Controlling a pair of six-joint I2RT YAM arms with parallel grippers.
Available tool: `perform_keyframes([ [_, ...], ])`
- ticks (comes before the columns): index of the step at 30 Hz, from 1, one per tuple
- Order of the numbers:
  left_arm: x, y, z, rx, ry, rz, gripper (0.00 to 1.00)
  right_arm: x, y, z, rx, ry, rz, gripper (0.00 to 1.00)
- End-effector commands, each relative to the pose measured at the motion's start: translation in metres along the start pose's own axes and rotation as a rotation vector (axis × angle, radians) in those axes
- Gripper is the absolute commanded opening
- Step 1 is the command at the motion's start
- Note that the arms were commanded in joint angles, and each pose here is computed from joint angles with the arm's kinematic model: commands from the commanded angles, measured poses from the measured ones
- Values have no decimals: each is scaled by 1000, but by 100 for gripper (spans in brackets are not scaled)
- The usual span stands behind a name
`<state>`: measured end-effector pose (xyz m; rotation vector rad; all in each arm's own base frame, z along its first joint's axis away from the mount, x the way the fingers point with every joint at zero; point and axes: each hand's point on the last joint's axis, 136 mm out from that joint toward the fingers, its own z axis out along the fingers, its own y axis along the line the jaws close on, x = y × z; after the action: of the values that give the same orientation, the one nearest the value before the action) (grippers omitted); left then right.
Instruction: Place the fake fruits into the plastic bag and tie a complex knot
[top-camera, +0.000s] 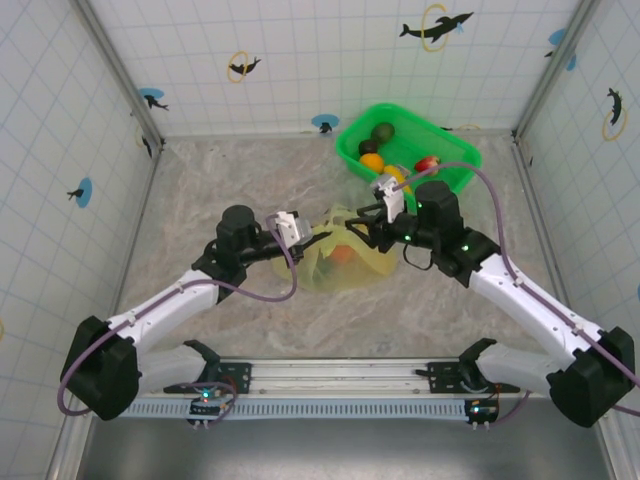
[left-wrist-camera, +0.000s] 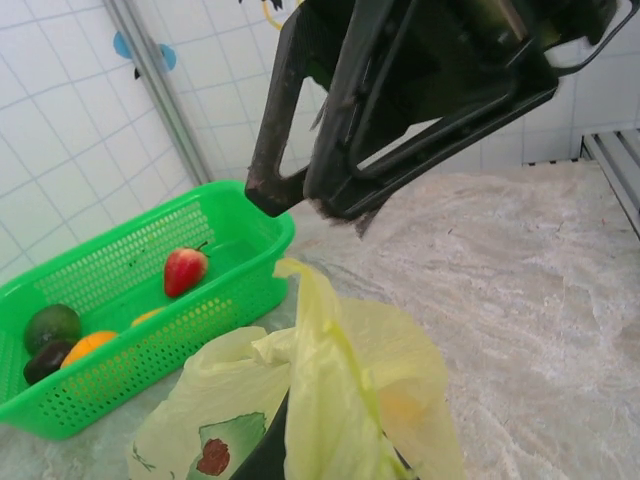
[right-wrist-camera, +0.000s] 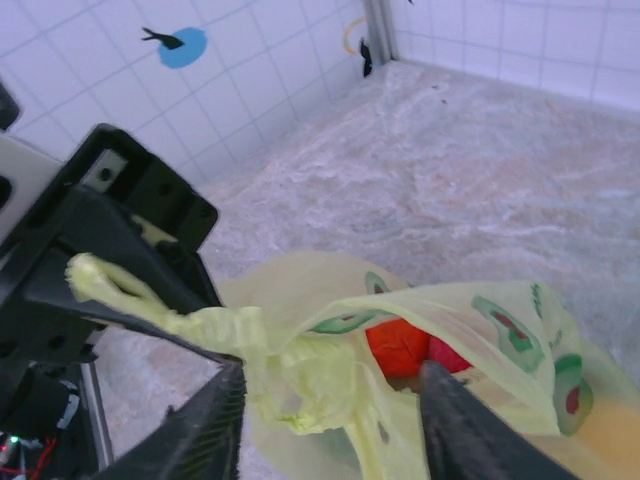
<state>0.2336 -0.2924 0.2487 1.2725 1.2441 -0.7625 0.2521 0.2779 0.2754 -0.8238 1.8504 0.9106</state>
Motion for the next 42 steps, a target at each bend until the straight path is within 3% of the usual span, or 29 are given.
perform_keyframes([
  [1, -12, -1, 0, 21, -13, 57, 0, 0, 14, -2, -65, -41, -171, 54],
  [5, -12, -3, 0, 33, -18, 24, 0, 3, 18, 6, -120, -17, -205, 53],
  [20, -10, -11, 1, 75, -27, -29, 0, 3, 25, 38, -256, 41, -146, 31],
  [23, -9, -11, 3, 87, -23, -43, 0, 3, 31, 37, -299, 41, -155, 19],
  [28, -6, -12, 5, 105, -11, -64, 12, 6, 34, 37, -342, 48, -163, 0],
  [42, 4, -13, 11, 147, 53, -102, 30, 1, 37, 36, -376, 30, -169, 0],
])
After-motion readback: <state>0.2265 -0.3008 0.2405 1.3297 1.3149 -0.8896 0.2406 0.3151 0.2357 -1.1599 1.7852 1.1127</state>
